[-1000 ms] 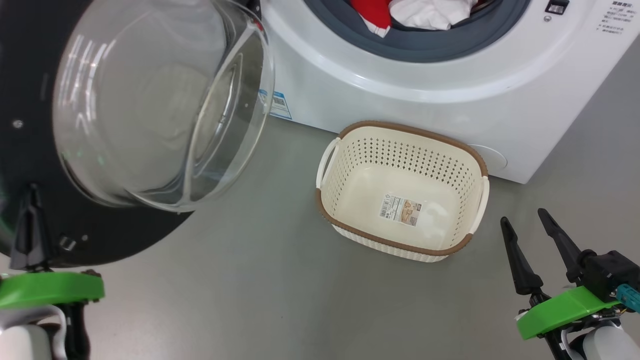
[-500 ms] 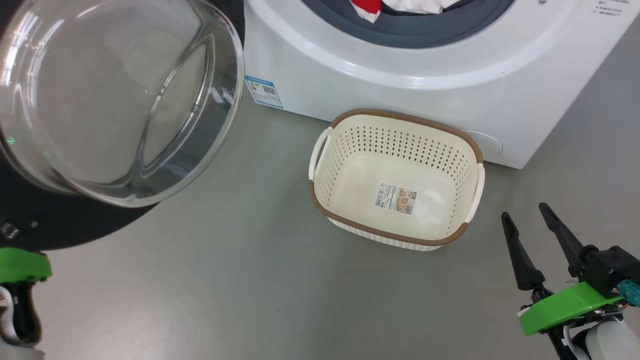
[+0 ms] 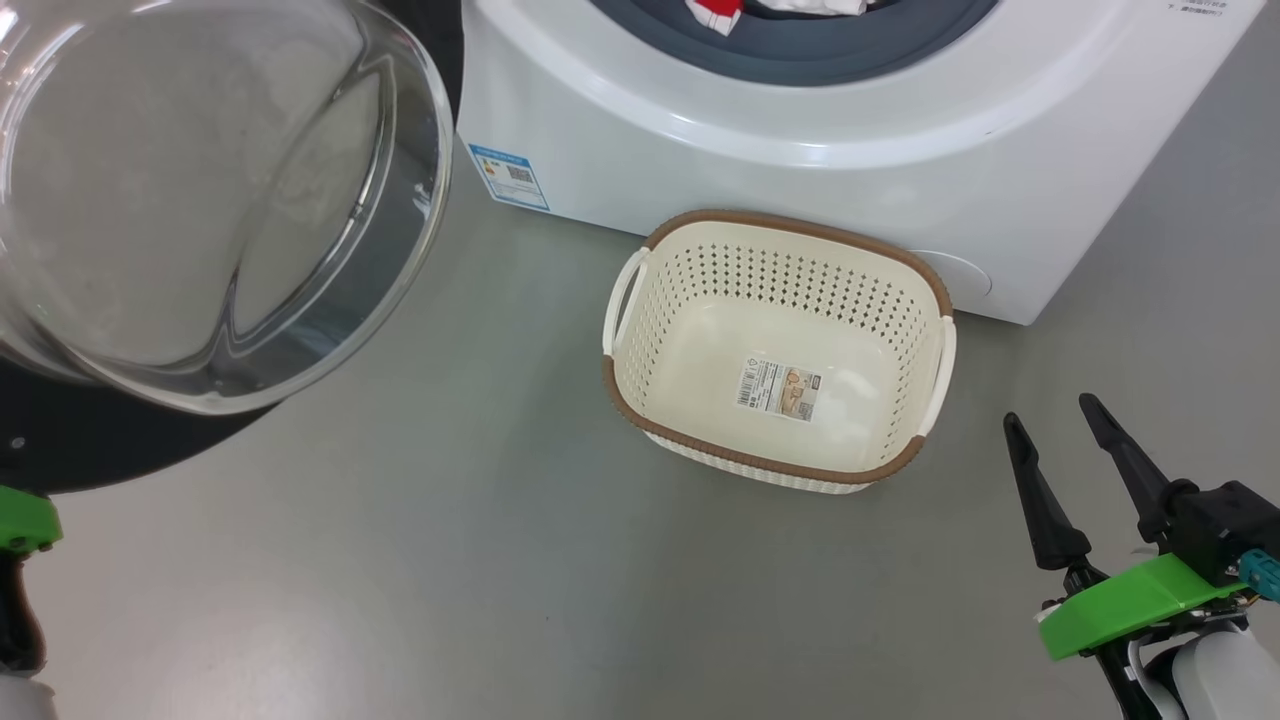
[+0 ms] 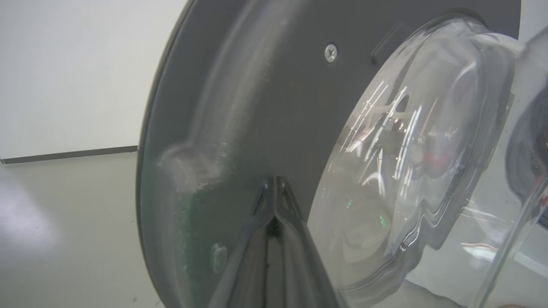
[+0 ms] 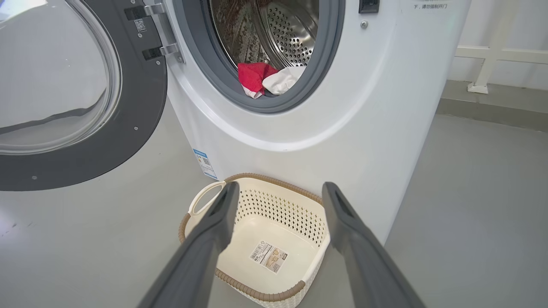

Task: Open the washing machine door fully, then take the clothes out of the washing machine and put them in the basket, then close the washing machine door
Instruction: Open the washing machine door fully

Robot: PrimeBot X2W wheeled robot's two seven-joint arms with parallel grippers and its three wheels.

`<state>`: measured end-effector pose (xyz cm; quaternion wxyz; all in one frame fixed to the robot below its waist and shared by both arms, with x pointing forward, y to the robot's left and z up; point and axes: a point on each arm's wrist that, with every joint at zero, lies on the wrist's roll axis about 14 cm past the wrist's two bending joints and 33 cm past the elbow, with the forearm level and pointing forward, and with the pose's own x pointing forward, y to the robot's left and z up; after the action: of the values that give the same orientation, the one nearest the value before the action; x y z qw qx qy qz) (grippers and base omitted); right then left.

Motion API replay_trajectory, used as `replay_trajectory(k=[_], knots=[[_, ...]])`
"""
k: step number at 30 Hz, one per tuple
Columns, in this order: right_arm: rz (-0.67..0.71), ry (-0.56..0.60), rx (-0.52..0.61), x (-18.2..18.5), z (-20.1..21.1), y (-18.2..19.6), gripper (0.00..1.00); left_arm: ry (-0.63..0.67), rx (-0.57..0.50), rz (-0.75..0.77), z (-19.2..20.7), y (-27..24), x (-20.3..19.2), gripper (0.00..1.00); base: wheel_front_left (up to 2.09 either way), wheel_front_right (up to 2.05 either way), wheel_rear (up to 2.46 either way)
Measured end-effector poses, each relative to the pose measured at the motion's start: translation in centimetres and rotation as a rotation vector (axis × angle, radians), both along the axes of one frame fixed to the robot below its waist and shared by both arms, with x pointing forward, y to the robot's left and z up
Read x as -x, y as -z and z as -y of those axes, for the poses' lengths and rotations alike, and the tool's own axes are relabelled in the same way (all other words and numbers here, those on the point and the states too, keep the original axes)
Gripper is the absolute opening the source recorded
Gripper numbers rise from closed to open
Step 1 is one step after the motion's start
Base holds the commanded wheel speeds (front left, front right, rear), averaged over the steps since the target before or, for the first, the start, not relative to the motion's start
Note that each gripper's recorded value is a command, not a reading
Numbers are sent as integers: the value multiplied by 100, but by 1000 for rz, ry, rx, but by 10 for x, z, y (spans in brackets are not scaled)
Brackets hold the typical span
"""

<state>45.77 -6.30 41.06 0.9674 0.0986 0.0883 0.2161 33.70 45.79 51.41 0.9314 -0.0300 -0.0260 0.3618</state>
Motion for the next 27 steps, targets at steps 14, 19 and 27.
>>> replay_trajectory(k=[14, 19, 27], knots=[[41, 7, -3, 2, 0, -18, 100, 19, 13, 49, 8, -7, 8, 17, 0, 0, 0], [58, 11, -15, 4, -3, -27, 100, 47, 25, 56, 22, -3, 15, 44, 0, 0, 0], [78, 29, -20, 15, 2, -40, 100, 104, 47, 65, 51, 7, 31, 100, 0, 0, 0]])
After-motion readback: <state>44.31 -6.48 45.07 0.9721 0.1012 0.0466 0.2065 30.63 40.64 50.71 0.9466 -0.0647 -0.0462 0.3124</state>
